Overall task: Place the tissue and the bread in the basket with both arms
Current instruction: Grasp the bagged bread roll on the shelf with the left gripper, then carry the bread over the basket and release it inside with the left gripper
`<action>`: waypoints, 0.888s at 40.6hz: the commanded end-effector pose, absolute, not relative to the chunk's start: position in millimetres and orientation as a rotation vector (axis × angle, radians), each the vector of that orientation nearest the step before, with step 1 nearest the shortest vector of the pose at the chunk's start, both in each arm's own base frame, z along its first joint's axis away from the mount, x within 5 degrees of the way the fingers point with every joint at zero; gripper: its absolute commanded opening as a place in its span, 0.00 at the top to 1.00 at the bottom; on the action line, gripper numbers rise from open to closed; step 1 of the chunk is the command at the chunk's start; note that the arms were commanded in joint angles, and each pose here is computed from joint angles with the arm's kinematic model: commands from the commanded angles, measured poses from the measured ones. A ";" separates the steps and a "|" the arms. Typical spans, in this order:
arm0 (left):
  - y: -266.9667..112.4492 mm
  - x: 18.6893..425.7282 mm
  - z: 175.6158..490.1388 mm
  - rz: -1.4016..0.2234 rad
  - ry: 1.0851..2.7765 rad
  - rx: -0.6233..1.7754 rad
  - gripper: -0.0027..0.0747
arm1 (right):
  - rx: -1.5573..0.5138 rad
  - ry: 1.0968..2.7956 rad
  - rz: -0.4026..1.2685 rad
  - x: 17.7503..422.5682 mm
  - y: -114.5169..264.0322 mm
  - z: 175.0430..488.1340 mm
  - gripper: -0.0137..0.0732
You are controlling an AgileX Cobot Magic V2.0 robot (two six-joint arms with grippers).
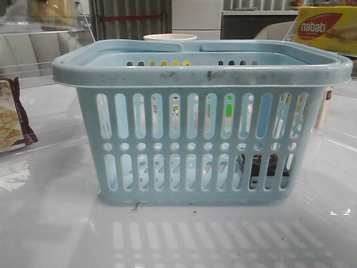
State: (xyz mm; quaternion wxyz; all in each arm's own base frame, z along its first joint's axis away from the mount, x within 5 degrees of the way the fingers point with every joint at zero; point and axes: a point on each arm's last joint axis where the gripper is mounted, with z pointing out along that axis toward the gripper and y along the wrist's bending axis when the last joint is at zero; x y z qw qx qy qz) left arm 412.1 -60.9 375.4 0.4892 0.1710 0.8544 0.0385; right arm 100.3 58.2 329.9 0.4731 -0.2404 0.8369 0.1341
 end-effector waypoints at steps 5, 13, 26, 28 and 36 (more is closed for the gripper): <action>-66.1 342.3 460.8 0.019 1.930 0.392 0.85 | -0.568 1.951 0.327 102.6 58.5 344.3 0.22; -91.7 304.9 469.9 -0.118 2.015 0.483 0.85 | -0.568 1.951 0.327 102.6 58.5 344.3 0.22; -169.8 293.1 442.6 -0.291 2.076 0.752 0.85 | -0.568 1.951 0.327 102.6 58.5 344.3 0.22; -184.2 293.5 434.2 -0.307 2.088 0.797 0.85 | -0.568 1.951 0.327 102.6 58.5 344.3 0.22; -227.2 305.3 391.2 -0.331 2.171 0.924 0.83 | -0.568 1.951 0.327 102.6 58.5 344.3 0.22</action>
